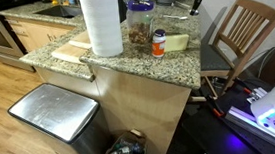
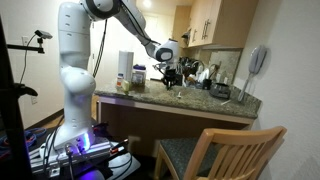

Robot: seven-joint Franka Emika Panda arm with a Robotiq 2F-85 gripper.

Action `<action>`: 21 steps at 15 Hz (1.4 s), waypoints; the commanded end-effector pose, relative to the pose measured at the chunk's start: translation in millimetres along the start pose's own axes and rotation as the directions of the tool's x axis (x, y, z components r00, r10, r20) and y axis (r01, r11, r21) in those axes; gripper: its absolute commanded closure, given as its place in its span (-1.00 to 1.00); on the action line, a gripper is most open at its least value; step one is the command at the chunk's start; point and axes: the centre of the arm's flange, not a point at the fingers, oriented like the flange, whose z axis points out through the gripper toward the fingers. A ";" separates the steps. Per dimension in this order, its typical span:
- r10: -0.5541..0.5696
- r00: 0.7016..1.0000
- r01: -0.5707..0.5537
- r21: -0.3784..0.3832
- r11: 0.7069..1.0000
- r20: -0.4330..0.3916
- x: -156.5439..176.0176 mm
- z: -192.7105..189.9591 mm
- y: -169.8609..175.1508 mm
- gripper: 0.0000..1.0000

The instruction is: Move the white spoon to the right, move the silver spoon to the right

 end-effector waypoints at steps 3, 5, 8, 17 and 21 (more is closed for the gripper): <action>0.037 0.997 -0.028 0.140 0.990 -0.061 -19.2 35.5 0.6 0.95; 0.011 0.998 0.002 0.212 0.977 -0.061 -33.2 41.0 5.2 0.95; -0.032 0.995 0.060 0.301 0.952 -0.097 -55.8 55.6 11.0 0.95; -0.082 0.970 0.159 0.339 0.927 -0.231 -65.5 97.8 -1.9 0.95; -0.095 0.977 0.159 0.354 0.922 -0.193 -77.4 81.2 6.3 0.95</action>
